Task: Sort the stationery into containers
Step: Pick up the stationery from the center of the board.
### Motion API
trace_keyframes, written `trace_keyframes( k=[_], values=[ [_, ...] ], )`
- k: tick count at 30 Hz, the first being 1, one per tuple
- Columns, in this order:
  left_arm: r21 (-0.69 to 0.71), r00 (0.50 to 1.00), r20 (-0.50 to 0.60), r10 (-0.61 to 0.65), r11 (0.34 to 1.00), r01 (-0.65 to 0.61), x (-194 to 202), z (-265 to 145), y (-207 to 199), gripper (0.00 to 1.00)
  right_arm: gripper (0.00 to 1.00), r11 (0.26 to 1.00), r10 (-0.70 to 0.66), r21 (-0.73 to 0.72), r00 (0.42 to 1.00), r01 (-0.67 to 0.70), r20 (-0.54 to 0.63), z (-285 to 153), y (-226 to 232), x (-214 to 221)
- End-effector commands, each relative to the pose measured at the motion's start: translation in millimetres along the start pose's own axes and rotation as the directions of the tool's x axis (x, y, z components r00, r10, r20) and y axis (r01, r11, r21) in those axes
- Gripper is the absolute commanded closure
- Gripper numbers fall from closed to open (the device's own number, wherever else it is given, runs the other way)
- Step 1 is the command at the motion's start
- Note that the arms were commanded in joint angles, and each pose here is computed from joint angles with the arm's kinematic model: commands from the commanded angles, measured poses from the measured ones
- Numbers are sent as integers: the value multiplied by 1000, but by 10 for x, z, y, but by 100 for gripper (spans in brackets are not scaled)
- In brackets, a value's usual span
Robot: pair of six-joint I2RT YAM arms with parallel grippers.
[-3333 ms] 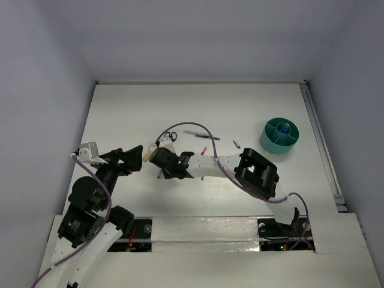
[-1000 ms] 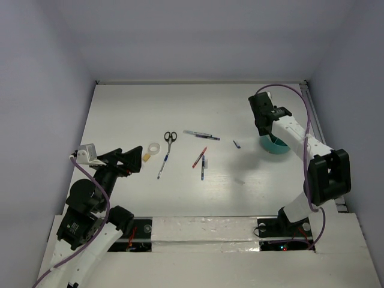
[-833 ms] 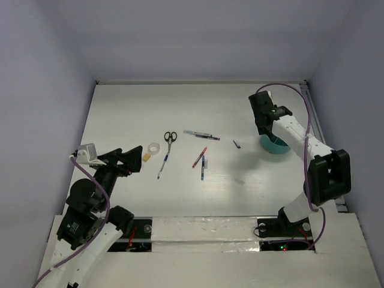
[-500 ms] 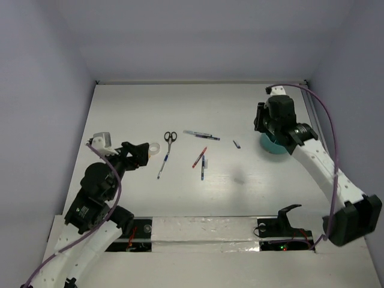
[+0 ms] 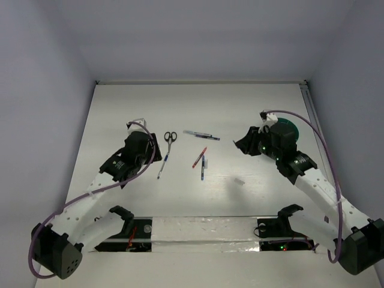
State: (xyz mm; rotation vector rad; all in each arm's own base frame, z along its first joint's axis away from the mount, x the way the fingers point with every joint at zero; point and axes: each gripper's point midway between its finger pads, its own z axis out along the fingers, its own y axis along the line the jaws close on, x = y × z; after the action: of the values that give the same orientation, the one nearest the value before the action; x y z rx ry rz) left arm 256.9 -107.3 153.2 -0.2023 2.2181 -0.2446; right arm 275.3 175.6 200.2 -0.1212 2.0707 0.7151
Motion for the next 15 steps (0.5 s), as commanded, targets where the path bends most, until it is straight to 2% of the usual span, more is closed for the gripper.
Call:
trace_keyframes(
  k=[1,9,15],
  values=[
    [-24,1000,-2,-24,999,24,-140,7,-19,45,65,984,-5,-179,995,22,96,-73,356,-161],
    [-133,985,-170,-27,991,4,2,477,320,50,63,968,-40,-239,989,74,143,-260,454,-140],
    [-176,970,-245,-3,983,-42,80,651,447,53,63,961,-43,-262,984,89,175,-383,513,-171]
  ],
)
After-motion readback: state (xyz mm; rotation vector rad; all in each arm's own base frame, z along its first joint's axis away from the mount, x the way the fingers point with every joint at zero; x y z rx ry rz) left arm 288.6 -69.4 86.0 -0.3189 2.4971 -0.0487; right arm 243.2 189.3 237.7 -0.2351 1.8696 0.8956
